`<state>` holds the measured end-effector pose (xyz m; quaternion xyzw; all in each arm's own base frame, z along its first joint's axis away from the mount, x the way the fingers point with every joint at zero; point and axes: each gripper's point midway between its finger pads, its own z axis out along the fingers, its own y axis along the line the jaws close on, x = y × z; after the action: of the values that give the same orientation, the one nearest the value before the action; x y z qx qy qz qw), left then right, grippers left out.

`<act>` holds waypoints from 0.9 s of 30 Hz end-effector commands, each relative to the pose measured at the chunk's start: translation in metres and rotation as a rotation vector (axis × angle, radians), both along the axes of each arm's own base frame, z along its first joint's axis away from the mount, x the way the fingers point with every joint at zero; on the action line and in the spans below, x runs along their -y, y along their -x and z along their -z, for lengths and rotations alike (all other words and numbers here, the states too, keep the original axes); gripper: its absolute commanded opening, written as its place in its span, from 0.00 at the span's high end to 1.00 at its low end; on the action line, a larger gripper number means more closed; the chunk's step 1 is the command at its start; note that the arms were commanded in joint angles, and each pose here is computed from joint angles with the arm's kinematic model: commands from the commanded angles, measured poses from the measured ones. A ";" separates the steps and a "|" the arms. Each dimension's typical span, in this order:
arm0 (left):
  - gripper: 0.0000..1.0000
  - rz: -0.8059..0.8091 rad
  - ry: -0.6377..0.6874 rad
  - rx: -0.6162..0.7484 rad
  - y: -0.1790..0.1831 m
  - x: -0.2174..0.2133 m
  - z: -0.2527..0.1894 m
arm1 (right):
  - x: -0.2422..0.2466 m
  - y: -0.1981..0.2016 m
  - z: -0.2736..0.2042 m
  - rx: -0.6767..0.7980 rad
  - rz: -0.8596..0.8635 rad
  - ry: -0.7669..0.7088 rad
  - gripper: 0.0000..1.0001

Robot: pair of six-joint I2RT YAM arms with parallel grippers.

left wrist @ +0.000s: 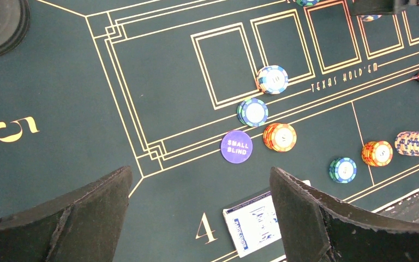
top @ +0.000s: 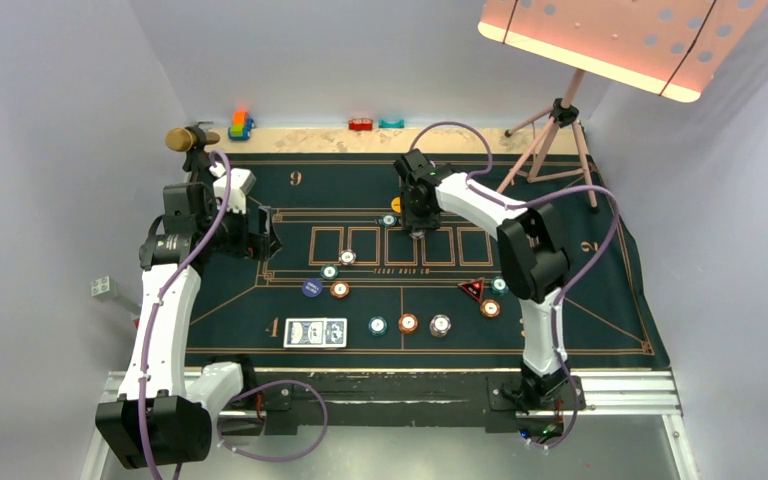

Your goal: Distribute texas hold em gaming equipment

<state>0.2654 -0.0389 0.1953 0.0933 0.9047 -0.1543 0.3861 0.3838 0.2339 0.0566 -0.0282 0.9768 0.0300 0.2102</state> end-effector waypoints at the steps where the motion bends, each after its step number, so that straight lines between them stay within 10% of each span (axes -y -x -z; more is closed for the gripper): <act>1: 0.00 0.009 -0.007 0.041 -0.003 -0.001 -0.006 | -0.019 -0.019 -0.008 0.047 -0.029 -0.035 0.85; 18: 0.00 0.004 -0.011 0.040 -0.004 -0.002 -0.006 | -0.048 -0.029 0.022 0.014 -0.032 -0.093 0.80; 27: 0.00 0.005 -0.011 0.039 -0.004 -0.002 -0.005 | -0.042 -0.024 0.022 -0.002 -0.024 -0.071 0.47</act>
<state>0.2655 -0.0389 0.1952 0.0936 0.9046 -0.1543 0.3861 0.4039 0.2662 0.0262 -0.0358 0.9772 0.0554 0.2017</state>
